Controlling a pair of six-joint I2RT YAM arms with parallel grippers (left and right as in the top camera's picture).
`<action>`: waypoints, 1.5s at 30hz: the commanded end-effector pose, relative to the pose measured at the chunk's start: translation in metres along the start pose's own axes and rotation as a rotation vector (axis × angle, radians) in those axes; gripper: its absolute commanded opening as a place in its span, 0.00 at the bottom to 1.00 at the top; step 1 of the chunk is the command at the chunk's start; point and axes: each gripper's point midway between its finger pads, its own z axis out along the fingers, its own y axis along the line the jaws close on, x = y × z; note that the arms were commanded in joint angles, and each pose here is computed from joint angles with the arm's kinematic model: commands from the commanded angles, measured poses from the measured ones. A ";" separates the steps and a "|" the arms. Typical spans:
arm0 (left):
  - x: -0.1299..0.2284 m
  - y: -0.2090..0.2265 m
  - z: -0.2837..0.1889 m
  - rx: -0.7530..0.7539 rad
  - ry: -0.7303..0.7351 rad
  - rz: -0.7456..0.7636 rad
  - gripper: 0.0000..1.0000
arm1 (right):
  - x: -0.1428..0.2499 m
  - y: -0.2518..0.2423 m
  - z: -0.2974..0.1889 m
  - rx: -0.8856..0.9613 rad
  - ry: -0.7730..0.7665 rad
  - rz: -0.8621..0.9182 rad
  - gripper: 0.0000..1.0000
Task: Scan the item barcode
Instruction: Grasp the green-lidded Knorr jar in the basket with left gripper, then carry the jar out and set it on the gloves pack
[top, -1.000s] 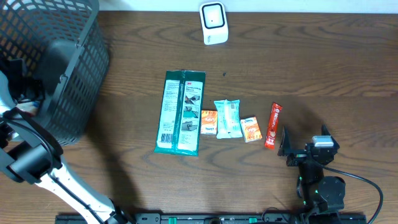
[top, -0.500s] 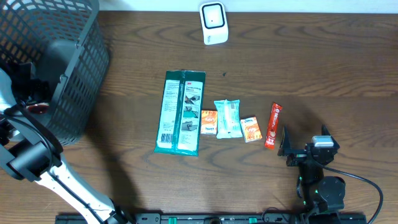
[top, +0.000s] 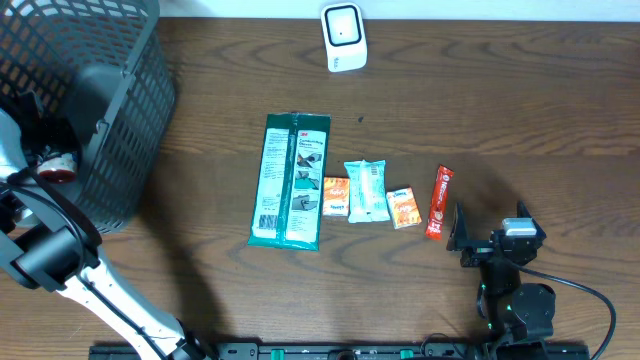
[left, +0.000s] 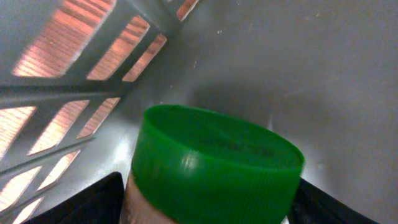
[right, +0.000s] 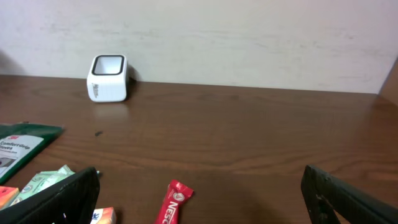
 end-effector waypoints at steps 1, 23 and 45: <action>0.014 0.002 0.017 -0.011 0.044 -0.023 0.81 | 0.000 -0.001 0.000 0.005 -0.002 -0.004 0.99; -0.003 0.004 0.001 -0.024 -0.039 -0.084 0.60 | 0.000 -0.001 0.000 0.005 -0.002 -0.004 0.99; -0.047 -0.020 -0.270 -0.028 -0.642 -0.204 0.60 | 0.000 -0.001 0.000 0.005 -0.002 -0.004 0.99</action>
